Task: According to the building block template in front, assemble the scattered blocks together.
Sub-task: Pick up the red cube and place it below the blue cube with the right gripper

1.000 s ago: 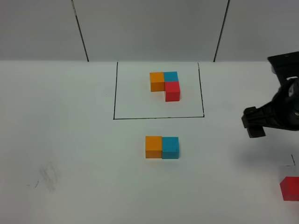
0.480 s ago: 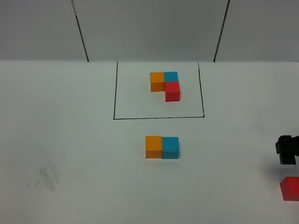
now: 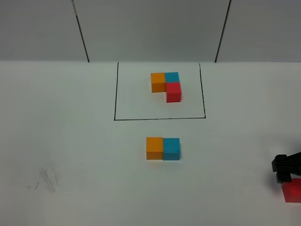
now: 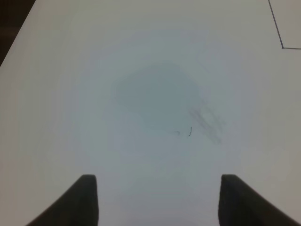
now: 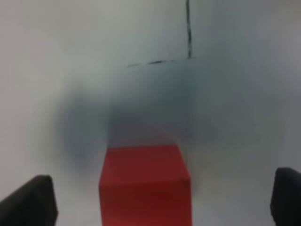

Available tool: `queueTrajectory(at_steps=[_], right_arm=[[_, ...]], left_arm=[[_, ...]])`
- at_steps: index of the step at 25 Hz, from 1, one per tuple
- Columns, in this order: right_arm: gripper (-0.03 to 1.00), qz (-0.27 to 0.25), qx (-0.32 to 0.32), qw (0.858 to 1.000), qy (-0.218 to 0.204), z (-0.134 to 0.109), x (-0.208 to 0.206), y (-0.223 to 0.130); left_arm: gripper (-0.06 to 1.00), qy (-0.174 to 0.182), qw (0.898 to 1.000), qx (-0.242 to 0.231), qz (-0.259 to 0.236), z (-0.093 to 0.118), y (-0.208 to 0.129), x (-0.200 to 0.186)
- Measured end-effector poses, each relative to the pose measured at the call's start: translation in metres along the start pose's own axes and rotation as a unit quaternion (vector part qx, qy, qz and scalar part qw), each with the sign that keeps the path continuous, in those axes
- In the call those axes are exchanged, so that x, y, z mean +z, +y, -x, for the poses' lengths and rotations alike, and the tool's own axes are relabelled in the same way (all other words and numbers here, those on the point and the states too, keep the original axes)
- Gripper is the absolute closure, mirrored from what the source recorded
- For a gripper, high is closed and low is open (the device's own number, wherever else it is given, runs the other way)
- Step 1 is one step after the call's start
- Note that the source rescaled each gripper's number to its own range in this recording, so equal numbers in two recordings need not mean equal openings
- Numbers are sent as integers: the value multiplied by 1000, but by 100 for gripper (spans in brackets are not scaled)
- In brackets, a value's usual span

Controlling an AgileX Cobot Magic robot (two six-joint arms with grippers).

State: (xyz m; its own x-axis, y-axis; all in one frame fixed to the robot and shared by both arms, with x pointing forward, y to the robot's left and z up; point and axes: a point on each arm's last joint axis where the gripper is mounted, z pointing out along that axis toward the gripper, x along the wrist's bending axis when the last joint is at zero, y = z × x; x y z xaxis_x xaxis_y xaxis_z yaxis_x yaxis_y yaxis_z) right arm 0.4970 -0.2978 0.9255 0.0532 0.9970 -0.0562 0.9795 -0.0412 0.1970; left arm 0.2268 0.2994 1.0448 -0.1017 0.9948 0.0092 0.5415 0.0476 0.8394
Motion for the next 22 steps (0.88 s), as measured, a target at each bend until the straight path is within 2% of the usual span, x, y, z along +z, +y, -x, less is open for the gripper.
queueTrajectory(at_steps=[7,18,20,22], right_arm=[[15,-31,6,999,4,-2,18,-2],[32,-47,17,999,10,-3,25,-10],[39,-46,18,999,10,-3,25,-10],[53,-45,18,999,10,-3,25,-10]], left_arm=[[71,0,1000,0,0,0,0,0],[71,0,1000,0,0,0,0,0],[71,0,1000,0,0,0,0,0],[71,0,1000,0,0,0,0,0]])
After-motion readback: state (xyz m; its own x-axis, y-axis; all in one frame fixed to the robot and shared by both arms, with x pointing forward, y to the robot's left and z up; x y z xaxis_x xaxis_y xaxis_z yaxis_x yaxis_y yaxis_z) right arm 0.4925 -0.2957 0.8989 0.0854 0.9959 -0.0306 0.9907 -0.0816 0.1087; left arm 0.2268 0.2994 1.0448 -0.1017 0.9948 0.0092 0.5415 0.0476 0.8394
